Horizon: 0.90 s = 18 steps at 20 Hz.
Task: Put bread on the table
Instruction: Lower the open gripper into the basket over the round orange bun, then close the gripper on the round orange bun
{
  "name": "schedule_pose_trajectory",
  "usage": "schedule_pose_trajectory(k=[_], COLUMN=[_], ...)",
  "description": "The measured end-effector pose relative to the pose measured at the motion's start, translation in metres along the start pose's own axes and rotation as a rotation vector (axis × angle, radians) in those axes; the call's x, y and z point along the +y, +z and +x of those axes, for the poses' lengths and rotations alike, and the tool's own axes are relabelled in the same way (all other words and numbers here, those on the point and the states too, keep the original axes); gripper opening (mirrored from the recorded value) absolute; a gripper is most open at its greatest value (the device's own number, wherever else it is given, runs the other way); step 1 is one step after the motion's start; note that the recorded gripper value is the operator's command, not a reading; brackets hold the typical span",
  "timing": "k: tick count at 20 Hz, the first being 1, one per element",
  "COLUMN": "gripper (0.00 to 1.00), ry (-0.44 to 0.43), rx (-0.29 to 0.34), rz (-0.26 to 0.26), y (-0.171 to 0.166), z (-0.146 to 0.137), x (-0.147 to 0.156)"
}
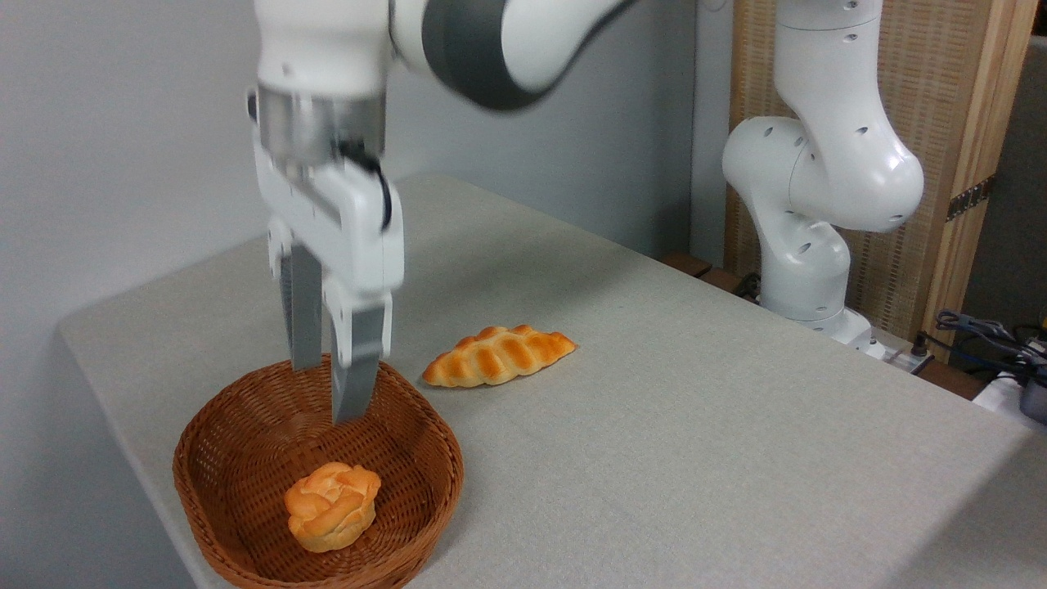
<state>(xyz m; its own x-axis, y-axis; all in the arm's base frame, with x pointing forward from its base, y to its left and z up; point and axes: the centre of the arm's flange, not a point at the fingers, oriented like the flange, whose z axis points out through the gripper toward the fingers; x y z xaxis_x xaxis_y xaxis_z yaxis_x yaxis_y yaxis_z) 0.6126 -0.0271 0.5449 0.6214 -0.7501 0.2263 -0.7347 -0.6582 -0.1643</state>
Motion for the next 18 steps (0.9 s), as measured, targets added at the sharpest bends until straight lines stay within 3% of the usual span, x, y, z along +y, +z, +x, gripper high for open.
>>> schedule_pose_trajectory(k=[3, 6, 18], gripper=[1.00, 1.00, 0.98], ry=[0.012, 0.011, 0.040], rx=[0.012, -0.005, 0.008], rz=[0.017, -0.003, -0.012], y=[0.043, 0.075, 0.110], z=[-0.005, -0.011, 0.002], x=[-0.001, 0.003, 0.019])
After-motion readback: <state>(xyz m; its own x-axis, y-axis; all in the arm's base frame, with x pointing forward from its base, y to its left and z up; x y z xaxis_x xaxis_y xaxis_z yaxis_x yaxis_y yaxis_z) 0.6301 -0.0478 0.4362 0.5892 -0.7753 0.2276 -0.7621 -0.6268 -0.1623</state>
